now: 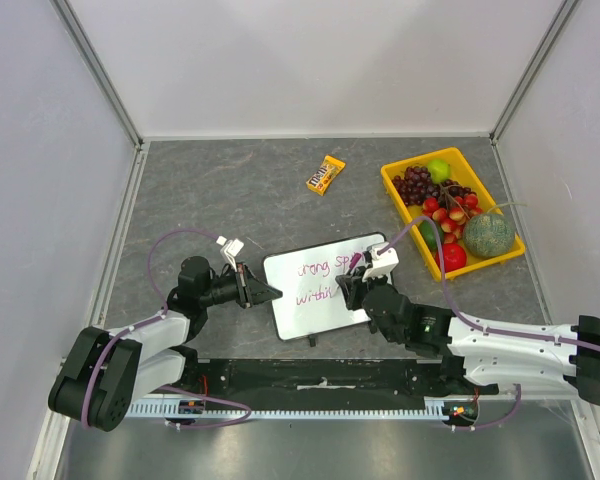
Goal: Write a sentence on the whiteboard
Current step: Write on the whiteboard marker without the cap.
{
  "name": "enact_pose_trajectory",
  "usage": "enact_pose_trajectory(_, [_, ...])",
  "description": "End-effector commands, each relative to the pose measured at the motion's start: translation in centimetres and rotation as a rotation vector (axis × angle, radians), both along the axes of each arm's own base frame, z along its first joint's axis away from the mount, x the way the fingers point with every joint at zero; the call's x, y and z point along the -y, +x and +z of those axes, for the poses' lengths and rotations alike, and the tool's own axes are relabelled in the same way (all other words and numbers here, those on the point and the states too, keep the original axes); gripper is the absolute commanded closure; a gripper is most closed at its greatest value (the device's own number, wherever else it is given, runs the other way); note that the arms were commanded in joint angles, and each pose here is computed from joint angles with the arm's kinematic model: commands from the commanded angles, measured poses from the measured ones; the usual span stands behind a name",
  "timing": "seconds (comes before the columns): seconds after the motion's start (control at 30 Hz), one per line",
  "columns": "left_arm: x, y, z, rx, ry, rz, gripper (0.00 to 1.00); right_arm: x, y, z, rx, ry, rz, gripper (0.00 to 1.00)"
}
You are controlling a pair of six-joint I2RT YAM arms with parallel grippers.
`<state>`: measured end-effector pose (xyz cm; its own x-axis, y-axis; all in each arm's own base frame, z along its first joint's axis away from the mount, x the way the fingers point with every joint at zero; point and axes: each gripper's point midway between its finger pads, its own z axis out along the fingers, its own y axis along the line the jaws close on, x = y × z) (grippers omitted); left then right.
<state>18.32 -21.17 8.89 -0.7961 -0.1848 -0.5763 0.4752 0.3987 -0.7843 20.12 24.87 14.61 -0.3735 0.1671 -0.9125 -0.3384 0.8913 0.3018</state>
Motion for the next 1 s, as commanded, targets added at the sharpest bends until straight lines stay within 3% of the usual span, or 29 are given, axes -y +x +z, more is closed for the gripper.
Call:
enact_pose_trajectory(0.0, [-0.8,0.3,-1.7,-0.02,0.056,0.049,0.98,1.1,0.1,-1.5,-0.018,-0.052,-0.029,1.0])
enact_pose_trajectory(0.47, [-0.8,0.2,-1.7,-0.019,0.056,0.049,0.98,0.7,1.3,2.5,0.063,-0.032,-0.069,1.0])
enact_pose_trajectory(0.97, [-0.8,0.2,-1.7,-0.02,0.055,0.051,0.98,0.8,1.8,3.3,0.078,-0.032,-0.081,1.0])
